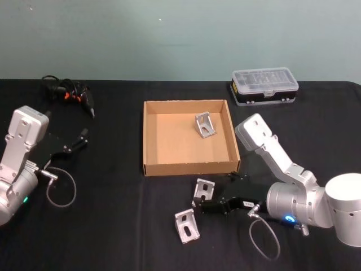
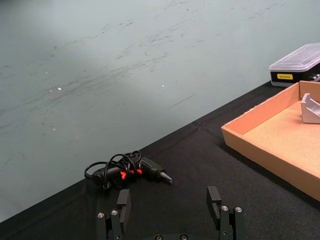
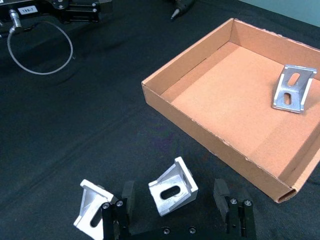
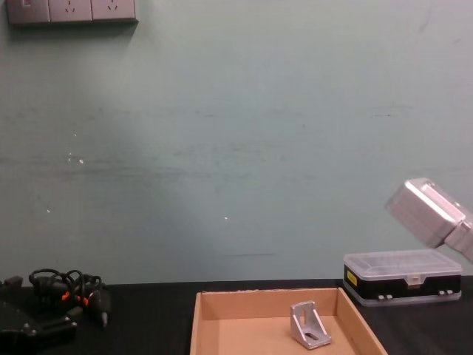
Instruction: Use one hand to pick up the angle iron from the table and place it into the box.
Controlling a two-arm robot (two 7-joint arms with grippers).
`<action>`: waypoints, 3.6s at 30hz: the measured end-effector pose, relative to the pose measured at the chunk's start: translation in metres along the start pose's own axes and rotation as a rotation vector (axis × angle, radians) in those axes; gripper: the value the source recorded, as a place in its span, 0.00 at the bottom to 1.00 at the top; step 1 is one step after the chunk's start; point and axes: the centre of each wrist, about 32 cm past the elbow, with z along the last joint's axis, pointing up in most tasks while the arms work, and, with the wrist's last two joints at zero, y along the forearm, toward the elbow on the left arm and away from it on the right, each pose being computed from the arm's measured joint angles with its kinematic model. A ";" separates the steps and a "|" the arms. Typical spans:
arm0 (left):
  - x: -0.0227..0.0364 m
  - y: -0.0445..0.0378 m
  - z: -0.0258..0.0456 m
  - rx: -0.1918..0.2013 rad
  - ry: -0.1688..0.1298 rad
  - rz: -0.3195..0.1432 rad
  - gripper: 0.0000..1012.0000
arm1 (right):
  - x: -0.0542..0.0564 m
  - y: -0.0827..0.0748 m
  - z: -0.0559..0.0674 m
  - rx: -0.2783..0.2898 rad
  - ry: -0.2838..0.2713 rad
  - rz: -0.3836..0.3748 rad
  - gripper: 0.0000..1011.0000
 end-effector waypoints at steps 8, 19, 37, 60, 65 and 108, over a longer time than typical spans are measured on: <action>0.0000 0.0000 0.0000 0.000 0.000 0.000 0.99 | 0.001 0.009 -0.003 0.008 0.011 -0.004 0.99; 0.0000 0.0000 0.0000 0.000 0.000 0.000 0.99 | 0.001 0.009 -0.003 0.011 0.012 -0.005 0.96; 0.0000 0.0000 0.0000 0.000 0.000 0.000 0.99 | 0.001 0.009 -0.003 0.008 0.011 -0.005 0.42; 0.0000 0.0000 0.0000 0.000 0.000 0.000 0.99 | -0.001 0.004 0.002 0.027 0.000 0.002 0.09; 0.0000 0.0000 0.0000 0.000 0.000 0.000 0.99 | -0.003 -0.003 0.012 0.062 0.001 0.014 0.09; 0.0000 0.0000 0.0000 0.000 0.000 0.000 0.99 | 0.048 0.106 0.099 0.082 0.050 -0.144 0.09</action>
